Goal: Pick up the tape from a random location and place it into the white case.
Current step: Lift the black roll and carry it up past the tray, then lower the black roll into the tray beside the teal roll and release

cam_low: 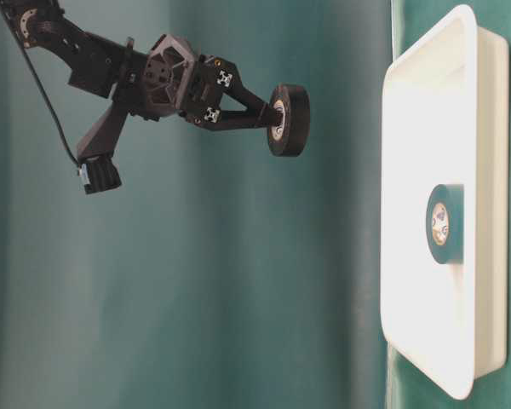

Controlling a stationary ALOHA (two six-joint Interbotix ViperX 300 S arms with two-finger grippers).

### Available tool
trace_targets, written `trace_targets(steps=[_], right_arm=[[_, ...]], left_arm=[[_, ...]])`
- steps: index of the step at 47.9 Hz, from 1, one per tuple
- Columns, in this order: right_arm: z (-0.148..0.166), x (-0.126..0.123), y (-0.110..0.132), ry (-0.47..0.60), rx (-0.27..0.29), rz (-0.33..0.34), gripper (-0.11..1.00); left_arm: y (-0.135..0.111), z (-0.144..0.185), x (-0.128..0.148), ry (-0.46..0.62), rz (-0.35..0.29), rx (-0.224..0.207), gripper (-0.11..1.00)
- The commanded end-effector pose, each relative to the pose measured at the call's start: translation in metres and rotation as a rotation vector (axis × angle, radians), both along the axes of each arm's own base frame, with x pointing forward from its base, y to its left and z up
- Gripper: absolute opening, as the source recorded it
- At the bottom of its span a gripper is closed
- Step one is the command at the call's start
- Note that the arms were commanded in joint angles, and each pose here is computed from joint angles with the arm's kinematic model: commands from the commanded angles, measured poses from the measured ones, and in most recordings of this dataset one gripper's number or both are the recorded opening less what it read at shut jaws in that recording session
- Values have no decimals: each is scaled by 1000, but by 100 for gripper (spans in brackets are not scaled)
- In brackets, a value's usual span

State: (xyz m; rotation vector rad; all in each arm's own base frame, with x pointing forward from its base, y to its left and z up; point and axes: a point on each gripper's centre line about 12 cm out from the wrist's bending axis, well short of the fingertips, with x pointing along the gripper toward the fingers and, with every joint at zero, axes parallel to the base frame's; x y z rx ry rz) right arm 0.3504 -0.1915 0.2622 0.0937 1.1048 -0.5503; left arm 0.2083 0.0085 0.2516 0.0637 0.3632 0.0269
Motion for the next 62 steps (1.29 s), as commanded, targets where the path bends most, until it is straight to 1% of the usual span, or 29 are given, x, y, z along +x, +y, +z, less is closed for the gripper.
trace_targets(steps=[1, 21, 40, 44, 62], right_arm=[[15, 3, -1, -44, -21, 4, 23], [16, 3, -1, -48, -23, 4, 23], [7, 4, -1, -61, -25, 15, 23], [-1, 5, 0, -66, -24, 20, 23], [-67, 15, 0, -42, 15, 46, 23]], left_arm=[[0, 4, 2, -12, 1, -2, 98], [0, 4, 2, -11, 1, -2, 98], [0, 4, 2, -11, 1, -2, 98], [0, 4, 2, -11, 1, -2, 98], [0, 4, 2, -11, 1, -2, 98]])
